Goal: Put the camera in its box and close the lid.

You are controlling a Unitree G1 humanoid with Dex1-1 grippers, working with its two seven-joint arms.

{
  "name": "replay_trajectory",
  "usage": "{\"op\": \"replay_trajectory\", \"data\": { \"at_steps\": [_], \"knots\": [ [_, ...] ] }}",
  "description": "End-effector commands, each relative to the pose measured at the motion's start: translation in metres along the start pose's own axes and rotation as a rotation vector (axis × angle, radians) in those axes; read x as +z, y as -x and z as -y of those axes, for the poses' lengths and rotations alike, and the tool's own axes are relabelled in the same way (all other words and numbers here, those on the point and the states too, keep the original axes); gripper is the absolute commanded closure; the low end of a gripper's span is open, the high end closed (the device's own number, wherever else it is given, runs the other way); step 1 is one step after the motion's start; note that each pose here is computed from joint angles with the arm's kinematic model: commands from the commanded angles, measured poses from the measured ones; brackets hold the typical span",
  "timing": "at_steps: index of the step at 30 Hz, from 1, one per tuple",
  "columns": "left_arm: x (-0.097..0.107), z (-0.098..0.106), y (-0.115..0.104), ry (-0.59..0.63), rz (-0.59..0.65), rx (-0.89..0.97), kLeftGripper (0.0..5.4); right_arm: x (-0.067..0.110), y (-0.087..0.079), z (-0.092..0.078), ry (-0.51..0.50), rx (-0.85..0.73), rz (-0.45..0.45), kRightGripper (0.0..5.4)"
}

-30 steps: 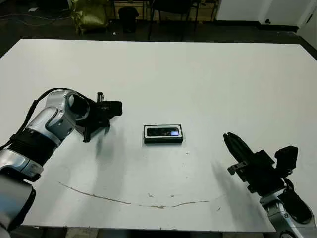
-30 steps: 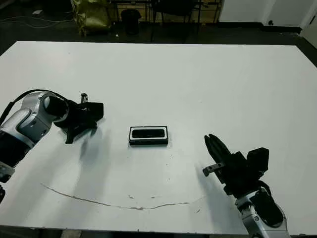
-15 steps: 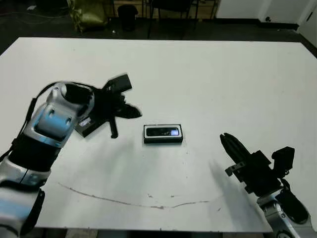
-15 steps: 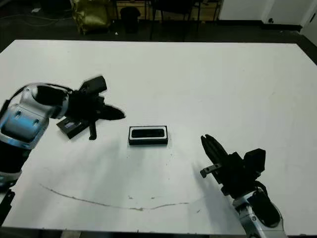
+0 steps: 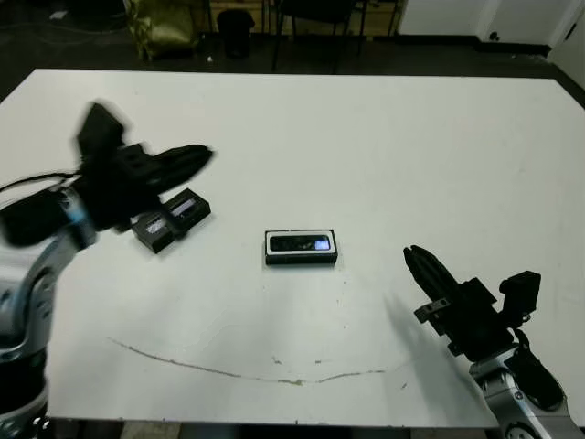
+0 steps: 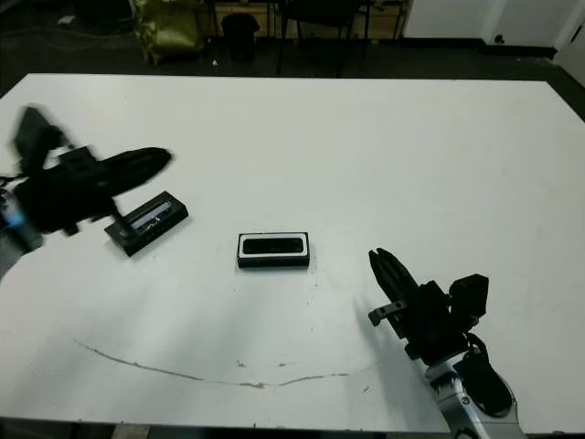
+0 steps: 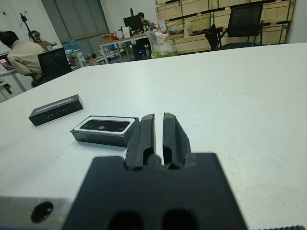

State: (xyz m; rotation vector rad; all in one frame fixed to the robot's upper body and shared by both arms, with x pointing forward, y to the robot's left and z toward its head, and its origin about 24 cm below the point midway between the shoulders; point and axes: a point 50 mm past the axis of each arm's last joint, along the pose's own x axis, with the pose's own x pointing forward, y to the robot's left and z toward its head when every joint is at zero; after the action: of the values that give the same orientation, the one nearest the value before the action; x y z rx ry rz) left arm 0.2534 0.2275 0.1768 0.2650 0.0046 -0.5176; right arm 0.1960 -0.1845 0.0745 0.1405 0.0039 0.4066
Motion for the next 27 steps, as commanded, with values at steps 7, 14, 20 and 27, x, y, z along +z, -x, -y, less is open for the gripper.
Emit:
{"op": "replay_trajectory", "data": {
  "at_steps": [7,14,20,27],
  "knots": [
    [-0.046,-0.001,0.024,0.095,-0.069,0.186,5.40,-0.002,0.001,0.001,0.012,-0.021,-0.045,5.38],
    [-0.063,0.007,0.023,0.142,-0.092,0.188,5.18,-0.001,0.002,0.002,0.013,-0.021,-0.060,5.40],
    [-0.070,0.009,0.019,0.115,-0.134,0.062,3.81,-0.003,0.002,0.001,0.003,-0.016,-0.046,5.40],
    [-0.079,0.007,0.016,0.144,-0.176,-0.016,2.11,-0.006,0.002,0.002,-0.013,-0.012,-0.051,5.40]
  ]
}}
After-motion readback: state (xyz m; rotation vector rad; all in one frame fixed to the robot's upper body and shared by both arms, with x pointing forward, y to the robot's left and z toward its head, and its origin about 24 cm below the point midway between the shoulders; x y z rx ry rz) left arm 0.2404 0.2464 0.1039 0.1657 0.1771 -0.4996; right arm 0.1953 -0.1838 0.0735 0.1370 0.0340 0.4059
